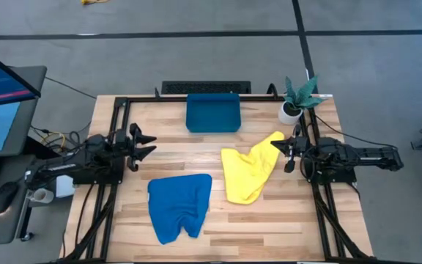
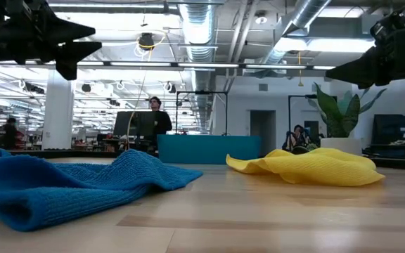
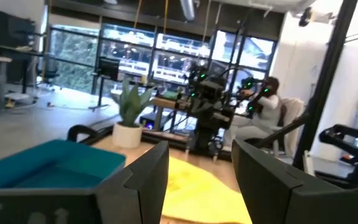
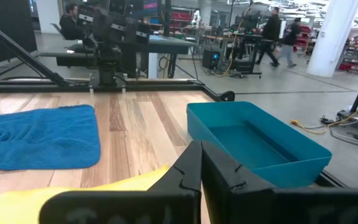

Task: Roll microfiber towels into tight, uniform cylinder then place into a basket
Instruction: Fold the blue towel

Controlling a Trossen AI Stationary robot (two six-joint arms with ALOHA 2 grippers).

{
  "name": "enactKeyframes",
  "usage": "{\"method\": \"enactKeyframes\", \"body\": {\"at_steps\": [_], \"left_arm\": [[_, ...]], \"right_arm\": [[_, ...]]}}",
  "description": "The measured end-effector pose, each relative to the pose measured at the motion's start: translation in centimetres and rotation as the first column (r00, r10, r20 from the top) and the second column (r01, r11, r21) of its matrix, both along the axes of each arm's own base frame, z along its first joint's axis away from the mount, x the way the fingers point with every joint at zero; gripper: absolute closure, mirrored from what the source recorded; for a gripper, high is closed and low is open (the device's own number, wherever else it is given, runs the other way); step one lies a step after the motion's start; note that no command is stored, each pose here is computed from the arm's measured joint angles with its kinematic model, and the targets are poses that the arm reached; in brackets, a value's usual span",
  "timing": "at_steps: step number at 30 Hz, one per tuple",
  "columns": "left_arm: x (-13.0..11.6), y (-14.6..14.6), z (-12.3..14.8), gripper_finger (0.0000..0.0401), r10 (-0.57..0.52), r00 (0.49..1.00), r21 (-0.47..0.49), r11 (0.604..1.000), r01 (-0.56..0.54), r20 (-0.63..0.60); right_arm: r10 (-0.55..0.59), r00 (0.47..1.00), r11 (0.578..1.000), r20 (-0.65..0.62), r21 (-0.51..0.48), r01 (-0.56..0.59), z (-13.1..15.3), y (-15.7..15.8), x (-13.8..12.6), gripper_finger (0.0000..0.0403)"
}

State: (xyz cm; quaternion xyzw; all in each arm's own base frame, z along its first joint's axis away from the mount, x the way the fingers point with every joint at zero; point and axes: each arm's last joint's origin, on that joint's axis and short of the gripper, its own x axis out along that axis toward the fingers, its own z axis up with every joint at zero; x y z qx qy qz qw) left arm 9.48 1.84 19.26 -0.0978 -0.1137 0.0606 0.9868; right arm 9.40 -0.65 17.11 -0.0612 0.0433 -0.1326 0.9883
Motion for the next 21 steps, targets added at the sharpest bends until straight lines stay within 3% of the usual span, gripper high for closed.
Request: {"method": "enactKeyframes", "body": {"at_steps": [6,11,18,21], "left_arm": [[1.3,-0.1,0.0,0.0233,-0.007,0.999,-0.006,1.000,0.007,-0.034],[3.1,-0.3,0.5,0.0233,-0.041,0.980,-0.063,0.998,0.029,-0.194],[5.5,-1.1,1.6,0.0233,-0.117,0.871,-0.077,0.993,0.091,-0.477],[5.8,-1.6,2.1,0.0233,-0.144,0.793,-0.100,0.989,0.105,-0.593]], "right_arm": [[0.000,1.000,1.000,0.000,0.000,0.000,0.0,0.0,0.0,0.0374],[0.001,1.000,1.000,0.001,0.000,-0.001,0.0,0.0,0.0,0.0375],[0.001,1.000,1.000,0.000,0.000,-0.001,0.0,0.0,0.0,0.0374],[0.000,1.000,1.000,0.000,0.000,0.000,0.0,0.0,0.0,0.0375]]}}
